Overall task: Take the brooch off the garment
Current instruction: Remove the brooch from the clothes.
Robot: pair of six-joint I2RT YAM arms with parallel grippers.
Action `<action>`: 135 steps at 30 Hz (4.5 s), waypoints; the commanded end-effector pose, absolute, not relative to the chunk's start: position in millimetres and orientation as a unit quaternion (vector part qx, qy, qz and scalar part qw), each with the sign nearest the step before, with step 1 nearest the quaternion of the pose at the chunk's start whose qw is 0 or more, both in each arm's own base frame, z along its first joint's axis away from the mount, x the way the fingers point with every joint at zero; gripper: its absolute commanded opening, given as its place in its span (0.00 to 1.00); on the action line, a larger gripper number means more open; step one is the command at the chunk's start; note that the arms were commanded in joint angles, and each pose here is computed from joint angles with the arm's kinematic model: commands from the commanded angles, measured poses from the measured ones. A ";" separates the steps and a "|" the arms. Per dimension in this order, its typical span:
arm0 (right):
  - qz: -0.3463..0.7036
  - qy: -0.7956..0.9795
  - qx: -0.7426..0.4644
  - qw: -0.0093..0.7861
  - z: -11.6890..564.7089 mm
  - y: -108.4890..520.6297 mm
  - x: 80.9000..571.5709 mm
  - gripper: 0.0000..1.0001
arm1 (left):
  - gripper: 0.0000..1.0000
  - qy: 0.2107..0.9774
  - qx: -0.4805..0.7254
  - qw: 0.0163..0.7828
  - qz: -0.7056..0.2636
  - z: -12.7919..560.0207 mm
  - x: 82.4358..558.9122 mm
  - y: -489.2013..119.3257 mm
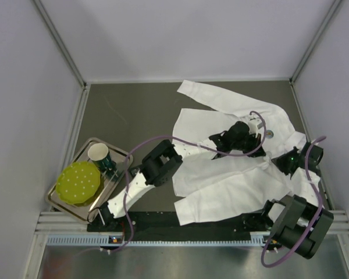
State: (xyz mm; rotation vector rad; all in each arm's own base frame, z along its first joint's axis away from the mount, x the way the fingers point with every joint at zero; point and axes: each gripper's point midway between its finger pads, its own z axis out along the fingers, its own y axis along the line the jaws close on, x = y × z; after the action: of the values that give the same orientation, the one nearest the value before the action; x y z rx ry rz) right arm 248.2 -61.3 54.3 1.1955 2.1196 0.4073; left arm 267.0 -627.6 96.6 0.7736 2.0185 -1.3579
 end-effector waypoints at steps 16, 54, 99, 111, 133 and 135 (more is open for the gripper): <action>0.146 0.822 0.406 0.372 89.0 -64.7 251.3 0.29 | 0.00 0.733 0.279 0.300 -0.542 134.6 271.6 -642.9; 0.207 0.808 0.410 0.368 83.6 -55.7 269.0 0.52 | 0.00 0.697 0.125 0.116 -0.696 118.5 277.0 -625.6; 0.287 0.765 0.447 0.364 63.7 -54.3 264.4 0.52 | 0.00 0.628 0.064 0.037 -0.775 117.2 274.3 -619.9; 0.293 0.762 0.441 0.373 67.0 -54.6 265.2 0.45 | 0.00 0.619 0.073 0.040 -0.781 125.5 271.2 -623.1; 0.322 0.772 0.387 0.387 63.8 -41.7 265.2 0.00 | 0.00 0.632 0.147 0.031 -0.760 119.5 249.2 -637.4; 0.324 0.774 0.383 0.386 62.7 -40.1 264.2 0.00 | 0.00 0.633 0.161 0.039 -0.756 119.6 247.9 -638.9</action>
State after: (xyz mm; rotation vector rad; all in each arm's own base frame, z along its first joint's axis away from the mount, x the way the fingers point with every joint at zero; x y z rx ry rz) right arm 265.4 -47.0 64.3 1.0504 1.9582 0.7948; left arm 272.8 -628.9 73.8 0.2414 2.1298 -2.2585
